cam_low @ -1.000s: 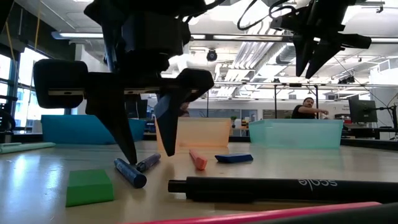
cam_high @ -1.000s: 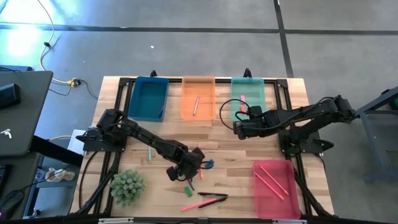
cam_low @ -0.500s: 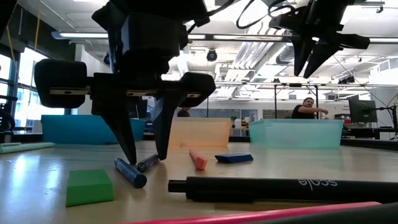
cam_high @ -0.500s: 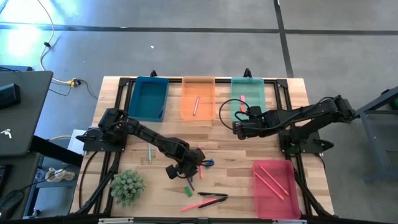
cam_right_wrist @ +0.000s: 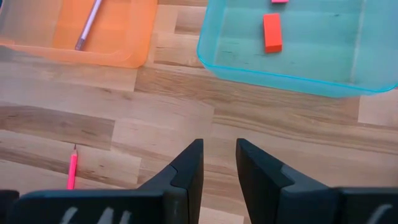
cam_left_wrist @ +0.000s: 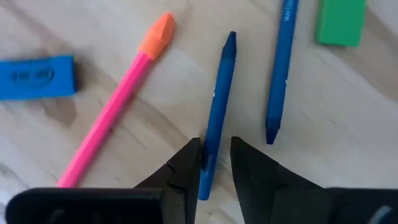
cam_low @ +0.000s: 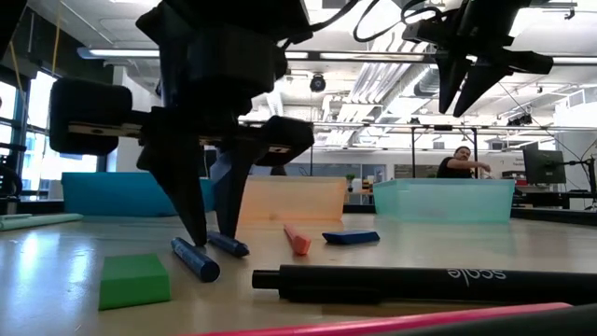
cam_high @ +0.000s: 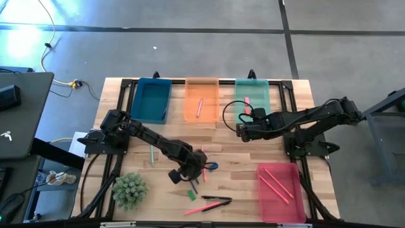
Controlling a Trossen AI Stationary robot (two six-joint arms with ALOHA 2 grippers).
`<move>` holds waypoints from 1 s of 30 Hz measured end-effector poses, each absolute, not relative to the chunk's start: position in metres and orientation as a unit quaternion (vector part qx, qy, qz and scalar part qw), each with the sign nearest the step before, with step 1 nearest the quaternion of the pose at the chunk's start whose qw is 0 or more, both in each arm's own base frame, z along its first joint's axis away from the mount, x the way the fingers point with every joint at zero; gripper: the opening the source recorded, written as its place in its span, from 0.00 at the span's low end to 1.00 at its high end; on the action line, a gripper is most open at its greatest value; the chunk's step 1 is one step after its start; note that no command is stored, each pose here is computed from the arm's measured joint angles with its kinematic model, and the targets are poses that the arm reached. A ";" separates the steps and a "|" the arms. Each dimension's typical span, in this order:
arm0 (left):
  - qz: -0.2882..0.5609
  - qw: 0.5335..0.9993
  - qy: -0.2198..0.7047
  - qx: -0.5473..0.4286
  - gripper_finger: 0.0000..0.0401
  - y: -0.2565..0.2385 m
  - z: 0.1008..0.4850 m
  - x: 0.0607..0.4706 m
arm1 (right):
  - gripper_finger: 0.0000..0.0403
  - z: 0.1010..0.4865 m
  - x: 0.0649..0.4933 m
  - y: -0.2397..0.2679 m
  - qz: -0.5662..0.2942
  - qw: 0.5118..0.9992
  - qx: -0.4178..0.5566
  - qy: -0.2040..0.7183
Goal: Sort crayons/erasers/pens/pencils in bins
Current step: Put the right blue crayon into the blue bin
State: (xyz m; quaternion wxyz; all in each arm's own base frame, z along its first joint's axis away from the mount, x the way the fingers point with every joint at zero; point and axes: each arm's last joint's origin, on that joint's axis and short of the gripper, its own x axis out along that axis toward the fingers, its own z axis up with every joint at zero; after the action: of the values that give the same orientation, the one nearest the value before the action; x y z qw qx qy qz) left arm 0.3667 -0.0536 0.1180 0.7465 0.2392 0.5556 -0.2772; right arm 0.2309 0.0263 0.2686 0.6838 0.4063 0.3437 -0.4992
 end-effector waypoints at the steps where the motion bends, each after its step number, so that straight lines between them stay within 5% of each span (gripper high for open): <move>1: -0.268 0.749 0.561 0.227 0.18 -0.053 0.118 0.367 | 0.22 0.269 0.231 0.026 -0.499 0.684 0.406 0.344; 30: -0.223 0.769 0.590 0.103 0.03 -0.053 0.118 0.366 | 0.22 0.269 0.231 0.026 -0.491 0.693 0.392 0.354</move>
State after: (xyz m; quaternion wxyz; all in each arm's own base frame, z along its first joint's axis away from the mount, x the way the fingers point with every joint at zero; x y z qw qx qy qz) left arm 0.3656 -0.0527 0.1183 0.7693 0.1030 0.5898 -0.2231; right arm 0.2311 0.0263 0.2687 0.6928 0.3919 0.3543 -0.4909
